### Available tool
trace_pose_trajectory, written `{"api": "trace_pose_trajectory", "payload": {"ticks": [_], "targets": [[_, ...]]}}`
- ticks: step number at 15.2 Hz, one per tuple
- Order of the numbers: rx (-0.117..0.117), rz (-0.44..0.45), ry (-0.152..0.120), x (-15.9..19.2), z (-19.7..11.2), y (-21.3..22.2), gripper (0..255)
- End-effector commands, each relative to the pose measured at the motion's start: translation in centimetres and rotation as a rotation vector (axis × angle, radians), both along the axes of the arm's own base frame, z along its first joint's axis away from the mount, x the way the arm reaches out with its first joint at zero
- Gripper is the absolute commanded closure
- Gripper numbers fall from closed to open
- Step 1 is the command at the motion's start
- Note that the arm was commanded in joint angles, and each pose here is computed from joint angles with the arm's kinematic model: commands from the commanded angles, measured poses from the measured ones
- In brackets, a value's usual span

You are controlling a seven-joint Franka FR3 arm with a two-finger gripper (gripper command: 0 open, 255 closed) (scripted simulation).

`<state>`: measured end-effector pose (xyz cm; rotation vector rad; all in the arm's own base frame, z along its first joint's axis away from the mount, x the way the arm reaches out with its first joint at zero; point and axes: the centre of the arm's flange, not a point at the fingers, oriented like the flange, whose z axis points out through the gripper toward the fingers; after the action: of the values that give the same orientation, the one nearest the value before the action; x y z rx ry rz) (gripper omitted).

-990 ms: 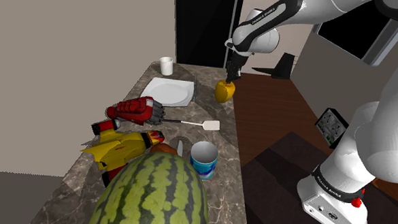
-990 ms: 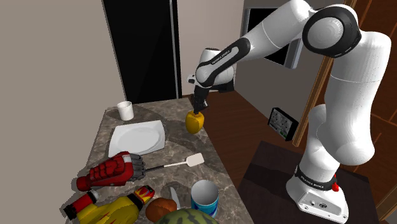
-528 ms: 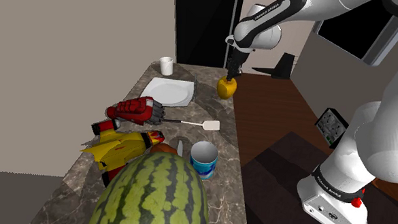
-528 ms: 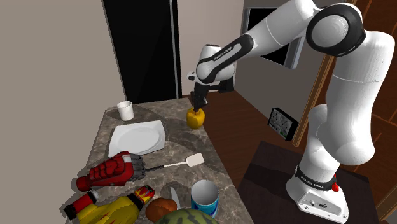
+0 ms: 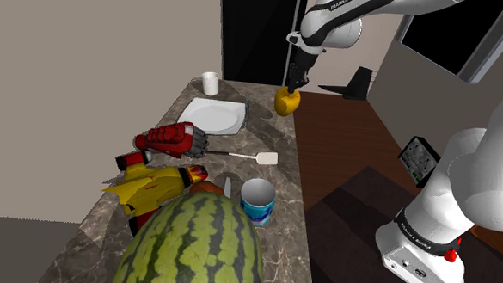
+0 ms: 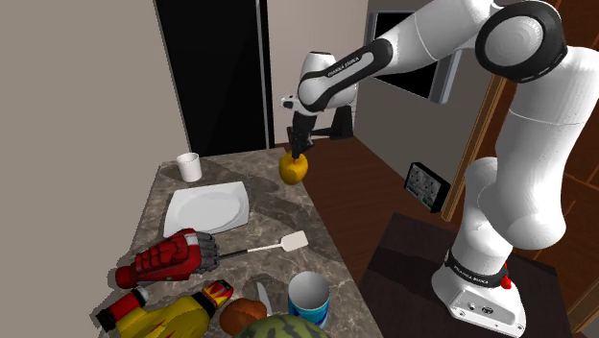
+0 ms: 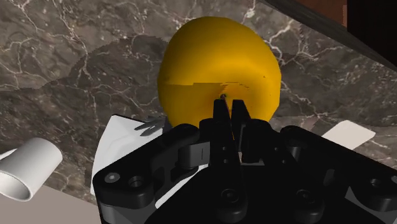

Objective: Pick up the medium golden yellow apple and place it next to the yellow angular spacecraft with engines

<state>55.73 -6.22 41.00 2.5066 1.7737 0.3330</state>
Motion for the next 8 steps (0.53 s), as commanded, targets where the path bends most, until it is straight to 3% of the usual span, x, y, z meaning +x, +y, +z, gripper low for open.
{"api": "trace_pose_trajectory", "payload": {"ticks": [1,8], "targets": [[0.0,0.0,0.0,-0.1,1.1,-0.1,255],[0.0,0.0,0.0,-0.1,4.8,-0.1,255]]}}
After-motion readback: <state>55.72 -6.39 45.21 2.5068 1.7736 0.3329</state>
